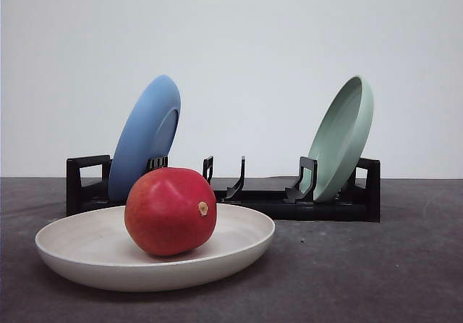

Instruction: Place pomegranate in white plate

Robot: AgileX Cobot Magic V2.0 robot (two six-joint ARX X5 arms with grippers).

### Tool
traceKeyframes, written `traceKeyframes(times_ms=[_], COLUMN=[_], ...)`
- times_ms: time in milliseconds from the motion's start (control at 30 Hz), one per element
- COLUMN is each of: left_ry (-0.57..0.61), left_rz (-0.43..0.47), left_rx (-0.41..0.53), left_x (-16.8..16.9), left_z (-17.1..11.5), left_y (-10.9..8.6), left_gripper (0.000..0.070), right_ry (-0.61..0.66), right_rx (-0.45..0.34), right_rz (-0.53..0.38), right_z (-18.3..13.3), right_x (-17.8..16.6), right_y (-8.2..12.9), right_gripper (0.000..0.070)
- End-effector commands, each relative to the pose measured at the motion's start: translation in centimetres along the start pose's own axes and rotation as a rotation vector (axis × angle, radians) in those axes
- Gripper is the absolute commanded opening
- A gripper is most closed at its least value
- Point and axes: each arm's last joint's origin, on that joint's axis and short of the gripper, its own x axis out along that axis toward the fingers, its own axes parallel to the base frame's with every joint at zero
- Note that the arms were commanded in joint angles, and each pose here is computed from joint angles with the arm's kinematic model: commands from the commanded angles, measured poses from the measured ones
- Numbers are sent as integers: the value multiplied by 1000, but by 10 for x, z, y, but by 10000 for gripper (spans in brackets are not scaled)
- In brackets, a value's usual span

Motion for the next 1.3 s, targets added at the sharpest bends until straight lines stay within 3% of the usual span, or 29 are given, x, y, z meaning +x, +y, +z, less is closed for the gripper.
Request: traceKeyframes(times_ms=[0, 1267], left_ry=[14, 14], left_rz=[2, 2], left_rx=[7, 7], left_x=[1, 1], left_z=[-4, -4], left_y=[0, 0], left_gripper=[0, 0], right_ry=[-6, -6], right_rx=[0, 0], right_rz=[-2, -2], right_z=[0, 0], right_x=[0, 0], right_y=[0, 0], right_gripper=[16, 16])
